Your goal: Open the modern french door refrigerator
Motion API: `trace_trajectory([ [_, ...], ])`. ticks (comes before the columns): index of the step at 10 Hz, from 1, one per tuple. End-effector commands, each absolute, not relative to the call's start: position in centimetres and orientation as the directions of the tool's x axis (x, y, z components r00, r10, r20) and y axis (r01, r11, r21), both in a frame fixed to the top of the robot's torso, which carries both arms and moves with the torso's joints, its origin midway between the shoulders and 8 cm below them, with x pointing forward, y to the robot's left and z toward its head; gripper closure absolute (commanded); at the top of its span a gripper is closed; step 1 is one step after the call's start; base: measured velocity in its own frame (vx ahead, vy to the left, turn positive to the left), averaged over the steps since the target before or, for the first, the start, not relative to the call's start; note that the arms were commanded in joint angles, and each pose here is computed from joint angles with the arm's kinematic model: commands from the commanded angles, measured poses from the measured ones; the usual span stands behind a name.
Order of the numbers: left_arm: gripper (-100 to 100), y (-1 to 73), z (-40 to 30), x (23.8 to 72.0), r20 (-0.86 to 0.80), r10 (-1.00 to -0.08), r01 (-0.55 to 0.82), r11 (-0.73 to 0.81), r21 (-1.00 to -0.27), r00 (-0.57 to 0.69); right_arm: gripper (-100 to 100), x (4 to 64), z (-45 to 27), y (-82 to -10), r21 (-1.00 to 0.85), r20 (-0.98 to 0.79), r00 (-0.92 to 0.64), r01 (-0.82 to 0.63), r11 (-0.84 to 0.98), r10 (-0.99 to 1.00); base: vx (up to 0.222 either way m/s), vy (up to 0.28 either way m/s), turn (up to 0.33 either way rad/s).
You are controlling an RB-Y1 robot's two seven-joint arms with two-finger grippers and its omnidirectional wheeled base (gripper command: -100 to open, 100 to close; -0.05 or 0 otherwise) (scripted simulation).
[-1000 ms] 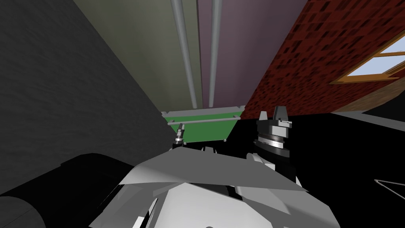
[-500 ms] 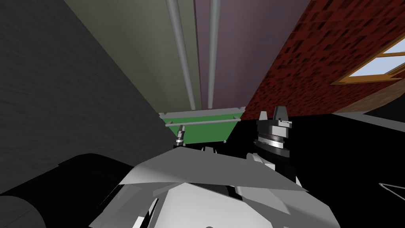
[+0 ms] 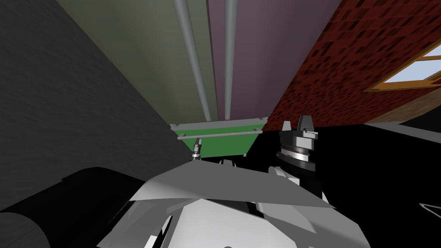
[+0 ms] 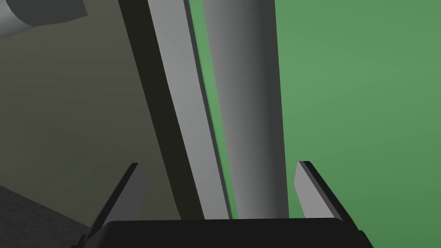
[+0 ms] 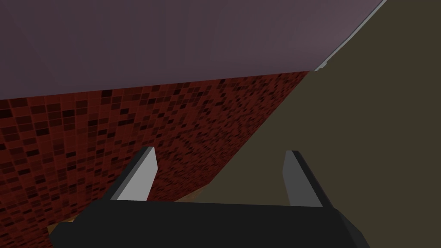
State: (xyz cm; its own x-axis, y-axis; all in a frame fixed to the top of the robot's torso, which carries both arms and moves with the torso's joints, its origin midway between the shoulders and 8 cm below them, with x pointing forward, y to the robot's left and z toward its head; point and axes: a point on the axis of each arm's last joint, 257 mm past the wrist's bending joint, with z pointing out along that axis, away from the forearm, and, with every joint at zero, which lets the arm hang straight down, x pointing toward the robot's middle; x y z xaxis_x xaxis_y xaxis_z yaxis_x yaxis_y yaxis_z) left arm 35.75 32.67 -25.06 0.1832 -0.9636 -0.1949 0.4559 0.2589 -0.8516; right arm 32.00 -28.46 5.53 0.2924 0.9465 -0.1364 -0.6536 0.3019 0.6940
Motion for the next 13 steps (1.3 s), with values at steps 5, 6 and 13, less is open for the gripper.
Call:
trace_trajectory([
  [5,-100,30.8,-28.2,34.7,-0.108,-0.972,0.439,0.192,-0.878,0.209,0,32.0,5.5,-28.5,0.694,-0.136,0.292,-0.654,0.302,0.947,0.059,-0.018,0.002],
  [6,-100,30.3,-28.4,34.7,-0.091,-0.973,0.439,0.178,-0.881,0.212,0,32.0,5.5,-28.5,0.694,-0.136,0.292,-0.654,0.302,0.947,0.025,-0.013,0.001],
  [13,-100,31.3,-26.3,39.0,-0.100,-0.975,0.442,0.181,-0.879,0.199,0,32.0,5.5,-28.5,0.694,-0.136,0.292,-0.654,0.302,0.947,-0.015,-0.011,0.016],
])
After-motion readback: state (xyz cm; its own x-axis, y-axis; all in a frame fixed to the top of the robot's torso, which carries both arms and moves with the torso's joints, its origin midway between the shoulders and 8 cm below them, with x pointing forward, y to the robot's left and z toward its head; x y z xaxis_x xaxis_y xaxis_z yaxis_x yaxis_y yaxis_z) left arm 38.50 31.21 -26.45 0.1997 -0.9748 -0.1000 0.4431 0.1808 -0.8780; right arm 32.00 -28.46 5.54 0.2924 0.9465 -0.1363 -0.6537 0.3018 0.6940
